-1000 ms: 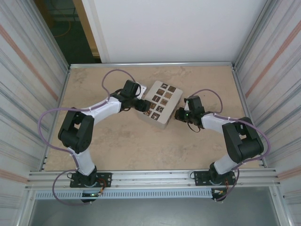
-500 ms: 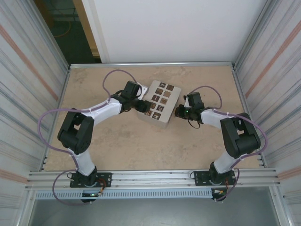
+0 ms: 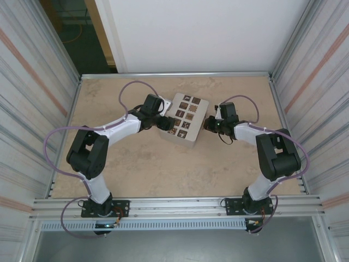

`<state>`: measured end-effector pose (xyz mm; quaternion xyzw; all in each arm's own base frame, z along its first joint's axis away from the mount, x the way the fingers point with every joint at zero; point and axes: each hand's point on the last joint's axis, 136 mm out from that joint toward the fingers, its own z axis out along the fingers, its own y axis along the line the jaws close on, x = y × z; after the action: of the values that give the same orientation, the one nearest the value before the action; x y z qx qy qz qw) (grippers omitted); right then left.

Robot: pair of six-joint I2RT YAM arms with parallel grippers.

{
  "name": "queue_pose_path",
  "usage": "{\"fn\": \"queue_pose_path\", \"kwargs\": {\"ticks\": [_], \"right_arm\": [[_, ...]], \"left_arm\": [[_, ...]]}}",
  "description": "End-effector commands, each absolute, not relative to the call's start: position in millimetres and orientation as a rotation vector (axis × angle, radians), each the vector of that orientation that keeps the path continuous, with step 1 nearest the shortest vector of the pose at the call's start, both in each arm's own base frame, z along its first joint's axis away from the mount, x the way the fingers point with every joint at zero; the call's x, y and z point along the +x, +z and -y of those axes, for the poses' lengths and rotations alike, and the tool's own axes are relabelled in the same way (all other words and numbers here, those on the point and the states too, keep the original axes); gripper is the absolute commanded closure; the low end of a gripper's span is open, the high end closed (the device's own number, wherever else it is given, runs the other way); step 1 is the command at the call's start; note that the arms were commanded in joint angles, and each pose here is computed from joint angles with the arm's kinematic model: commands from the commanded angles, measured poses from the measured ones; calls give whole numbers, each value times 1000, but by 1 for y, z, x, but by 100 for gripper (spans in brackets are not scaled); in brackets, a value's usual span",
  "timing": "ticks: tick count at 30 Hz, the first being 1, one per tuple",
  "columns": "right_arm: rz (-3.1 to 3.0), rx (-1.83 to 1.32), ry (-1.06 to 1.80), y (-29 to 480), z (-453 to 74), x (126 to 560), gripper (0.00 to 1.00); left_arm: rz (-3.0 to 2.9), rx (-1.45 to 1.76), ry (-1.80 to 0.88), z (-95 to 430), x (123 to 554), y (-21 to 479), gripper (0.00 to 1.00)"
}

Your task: Unlock the padlock with the key

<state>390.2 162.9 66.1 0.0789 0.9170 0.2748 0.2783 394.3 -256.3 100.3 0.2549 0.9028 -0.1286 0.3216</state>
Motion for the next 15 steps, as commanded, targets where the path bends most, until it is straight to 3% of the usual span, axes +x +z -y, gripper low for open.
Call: {"fn": "queue_pose_path", "kwargs": {"ticks": [1,15], "right_arm": [[-2420,200,727,75,-159,402,100],[-2439,171,569,89,-124,369,100]], "left_arm": [[-2575,718,-270,229,356,55,27],[-2613,549,-284,186,385,62,26]]}}
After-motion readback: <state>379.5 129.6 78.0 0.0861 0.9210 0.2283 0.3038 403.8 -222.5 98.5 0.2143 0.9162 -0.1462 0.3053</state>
